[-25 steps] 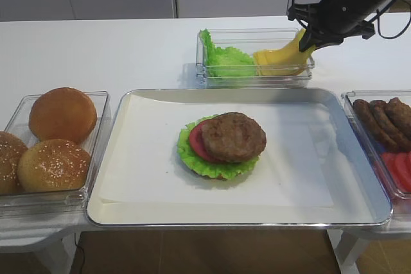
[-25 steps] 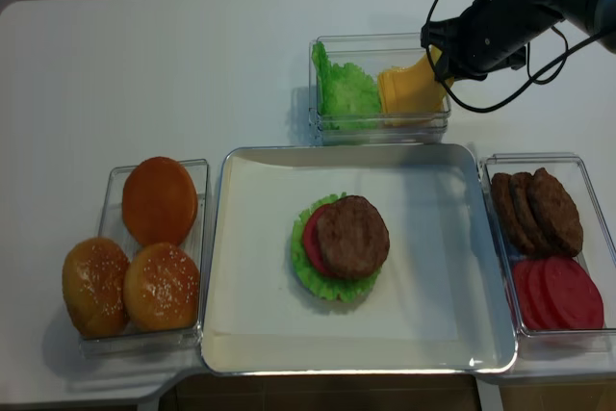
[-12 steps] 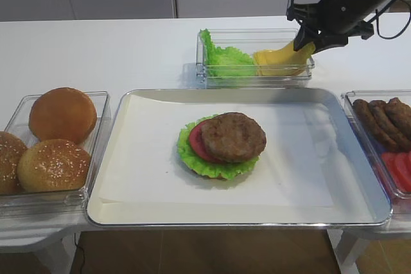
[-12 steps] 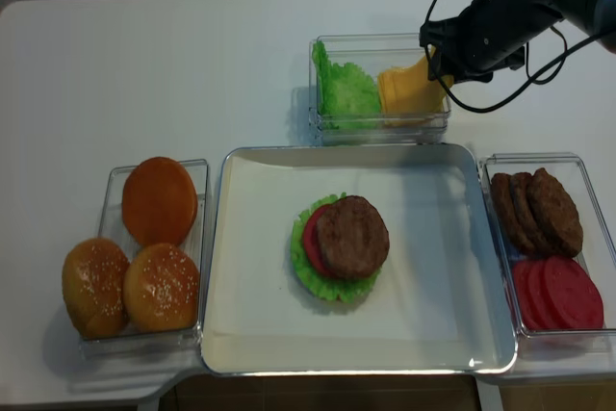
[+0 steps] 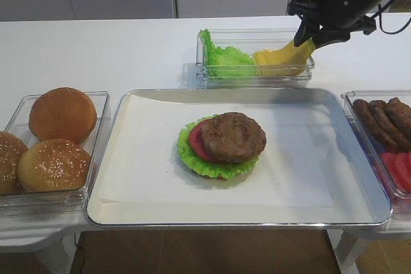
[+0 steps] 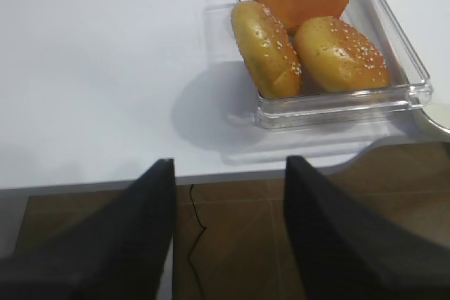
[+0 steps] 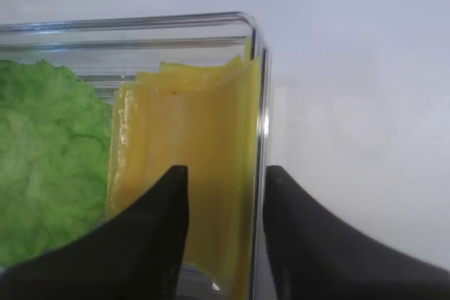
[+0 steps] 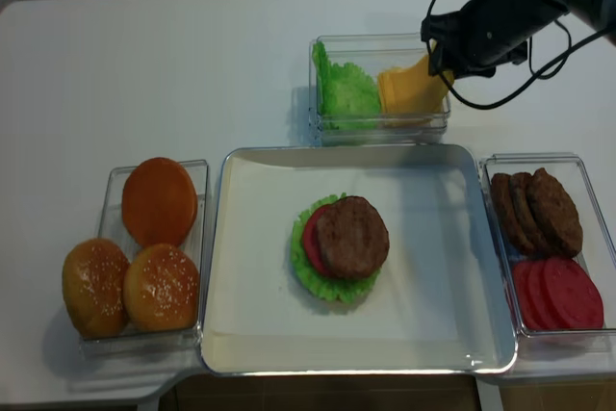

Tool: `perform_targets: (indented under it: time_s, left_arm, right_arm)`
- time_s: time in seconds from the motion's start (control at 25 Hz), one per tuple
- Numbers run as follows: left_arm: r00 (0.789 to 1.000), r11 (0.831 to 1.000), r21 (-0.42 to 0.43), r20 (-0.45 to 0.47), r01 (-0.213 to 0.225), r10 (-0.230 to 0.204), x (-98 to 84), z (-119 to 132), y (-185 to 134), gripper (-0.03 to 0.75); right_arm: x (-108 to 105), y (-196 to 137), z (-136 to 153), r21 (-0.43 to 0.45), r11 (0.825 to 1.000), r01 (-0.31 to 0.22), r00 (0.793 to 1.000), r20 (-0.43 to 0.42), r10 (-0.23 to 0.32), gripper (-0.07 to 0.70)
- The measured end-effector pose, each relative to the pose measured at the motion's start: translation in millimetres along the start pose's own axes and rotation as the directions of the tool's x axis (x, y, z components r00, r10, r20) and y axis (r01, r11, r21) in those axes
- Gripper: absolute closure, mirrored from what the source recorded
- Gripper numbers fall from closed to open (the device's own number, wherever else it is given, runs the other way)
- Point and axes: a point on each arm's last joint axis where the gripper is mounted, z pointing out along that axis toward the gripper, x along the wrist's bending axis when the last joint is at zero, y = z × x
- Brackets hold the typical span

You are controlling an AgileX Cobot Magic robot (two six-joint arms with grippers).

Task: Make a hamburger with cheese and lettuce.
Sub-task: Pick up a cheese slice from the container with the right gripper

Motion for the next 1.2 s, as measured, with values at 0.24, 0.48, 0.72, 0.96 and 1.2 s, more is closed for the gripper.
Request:
perform_targets:
  time_s: [0.24,0.48,0.72,0.96,1.2]
  left_arm:
    - [1.0,1.0,0.0,0.0,0.0,0.0,0.0,0.0,0.0,0.346]
    - [1.0,1.0,0.0,0.0,0.0,0.0,0.0,0.0,0.0,0.347]
    - [1.0,1.0,0.0,0.0,0.0,0.0,0.0,0.0,0.0,0.347]
    - [1.0,1.0,0.0,0.0,0.0,0.0,0.0,0.0,0.0,0.346]
    - [1.0,1.0,0.0,0.0,0.0,0.0,0.0,0.0,0.0,0.346]
  right_arm:
    - [1.2,-3.4,-1.7,0.04,0.999,0.001,1.0,-0.007,-0.001,0.436]
    - [1.0,-4.3,-1.7,0.049,0.999,0.004,1.0,-0.005,-0.004,0.569]
    - [0.9,-4.4,-1.7,0.05,0.999,0.006,1.0,-0.004,-0.005,0.627]
    - [0.9,-4.4,-1.7,0.05,0.999,0.006,1.0,-0.004,-0.005,0.628]
    - [2.1,-3.6,-5.4,0.044,0.999,0.011,1.0,-0.004,-0.011,0.629]
